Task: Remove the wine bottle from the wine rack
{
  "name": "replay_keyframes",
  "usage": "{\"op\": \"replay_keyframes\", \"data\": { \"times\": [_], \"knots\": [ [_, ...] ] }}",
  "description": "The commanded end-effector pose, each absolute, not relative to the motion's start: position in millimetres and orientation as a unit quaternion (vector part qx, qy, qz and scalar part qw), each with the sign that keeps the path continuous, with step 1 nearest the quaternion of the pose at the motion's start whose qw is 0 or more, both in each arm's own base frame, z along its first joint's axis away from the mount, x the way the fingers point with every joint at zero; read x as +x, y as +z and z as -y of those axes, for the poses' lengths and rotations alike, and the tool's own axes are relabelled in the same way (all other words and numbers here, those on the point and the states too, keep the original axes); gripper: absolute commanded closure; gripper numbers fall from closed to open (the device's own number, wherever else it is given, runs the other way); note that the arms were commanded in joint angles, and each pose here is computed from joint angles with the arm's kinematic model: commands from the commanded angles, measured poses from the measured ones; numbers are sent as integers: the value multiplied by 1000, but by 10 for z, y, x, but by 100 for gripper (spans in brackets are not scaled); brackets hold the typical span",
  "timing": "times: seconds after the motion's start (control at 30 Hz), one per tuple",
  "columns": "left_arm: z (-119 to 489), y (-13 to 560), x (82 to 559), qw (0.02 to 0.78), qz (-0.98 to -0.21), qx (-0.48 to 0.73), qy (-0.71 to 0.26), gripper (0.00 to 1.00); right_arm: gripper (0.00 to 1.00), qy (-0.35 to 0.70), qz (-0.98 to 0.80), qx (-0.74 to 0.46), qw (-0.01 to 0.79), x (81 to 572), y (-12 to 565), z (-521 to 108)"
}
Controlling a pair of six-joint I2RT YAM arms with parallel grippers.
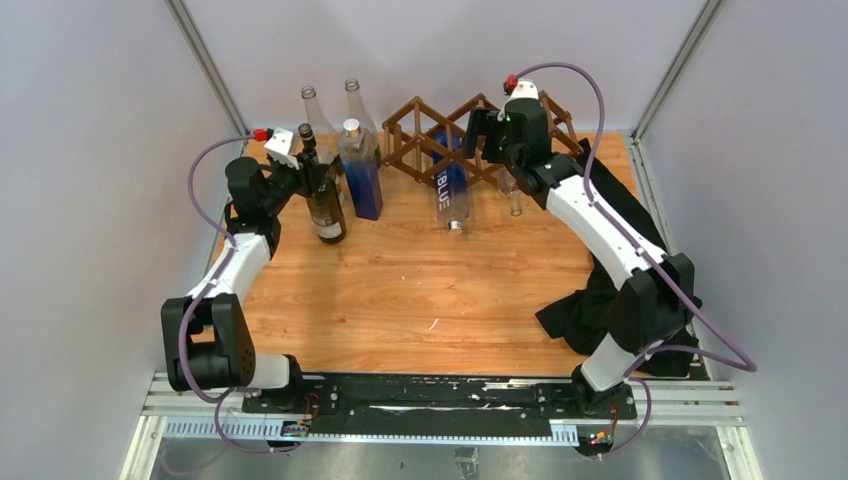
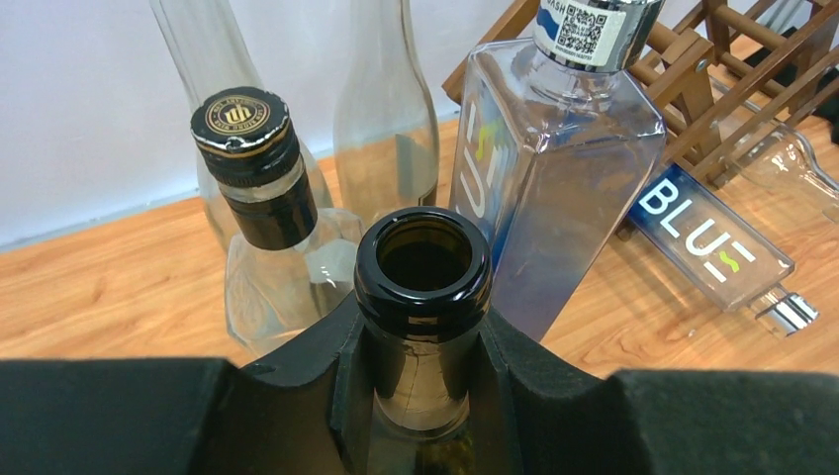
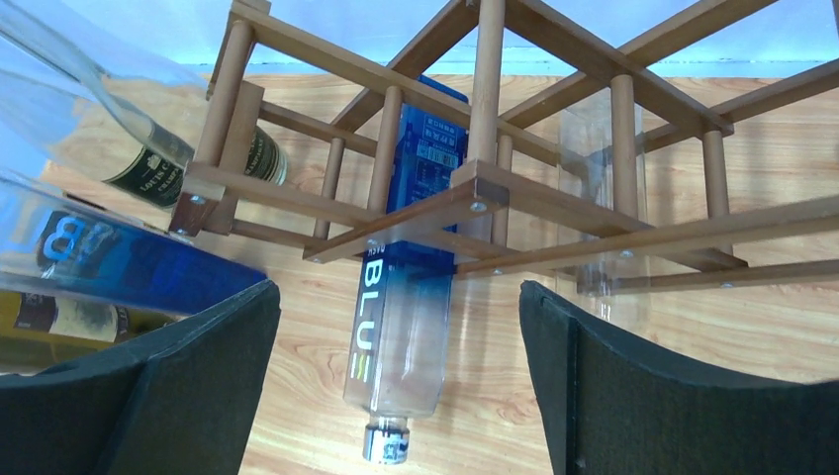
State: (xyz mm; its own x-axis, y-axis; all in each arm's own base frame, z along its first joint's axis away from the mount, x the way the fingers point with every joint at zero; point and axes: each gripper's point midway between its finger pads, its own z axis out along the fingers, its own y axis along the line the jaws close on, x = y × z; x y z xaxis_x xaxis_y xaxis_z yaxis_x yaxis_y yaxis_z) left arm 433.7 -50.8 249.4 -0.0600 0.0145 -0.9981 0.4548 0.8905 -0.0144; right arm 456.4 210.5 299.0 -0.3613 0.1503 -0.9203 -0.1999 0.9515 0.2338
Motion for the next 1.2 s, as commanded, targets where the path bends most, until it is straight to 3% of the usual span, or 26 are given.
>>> {"op": "replay_keyframes", "data": {
  "times": [0.0, 0.1, 0.27, 0.33, 0.5, 0.87, 0.97, 1.1, 1.17],
  "knots": [
    [519, 2877, 4391, 721, -650, 189, -149, 89, 8, 159, -816, -13, 556, 4739, 3042, -2033],
    [482, 2818, 4403, 720, -653, 192, -134, 74, 11, 157, -823, -4, 546, 4854, 3018, -1956],
    [494, 2816, 4343, 721, -650, 201, -130, 22, 17, 150, -821, 4, 550, 5051, 3064, -1856],
    [493, 2863, 4303, 721, -650, 204, -126, 10, 19, 141, -825, 3, 547, 5140, 3055, -1815],
    [477, 2948, 4187, 706, -667, 206, -119, 0, 27, 142, -837, 0, 529, 5400, 2922, -1838],
    [549, 3137, 3898, 641, -719, 233, -134, 0, 41, 154, -860, -5, 486, 5708, 2503, -1980],
    [546, 3141, 3842, 628, -727, 243, -131, 0, 54, 150, -861, 13, 485, 5754, 2468, -1906],
    [558, 3150, 3771, 625, -727, 253, -128, 0, 84, 147, -866, 47, 476, 5756, 2398, -1739],
    [556, 3168, 3755, 627, -726, 254, -127, 0, 92, 135, -867, 65, 476, 5736, 2379, -1629]
  ]
}}
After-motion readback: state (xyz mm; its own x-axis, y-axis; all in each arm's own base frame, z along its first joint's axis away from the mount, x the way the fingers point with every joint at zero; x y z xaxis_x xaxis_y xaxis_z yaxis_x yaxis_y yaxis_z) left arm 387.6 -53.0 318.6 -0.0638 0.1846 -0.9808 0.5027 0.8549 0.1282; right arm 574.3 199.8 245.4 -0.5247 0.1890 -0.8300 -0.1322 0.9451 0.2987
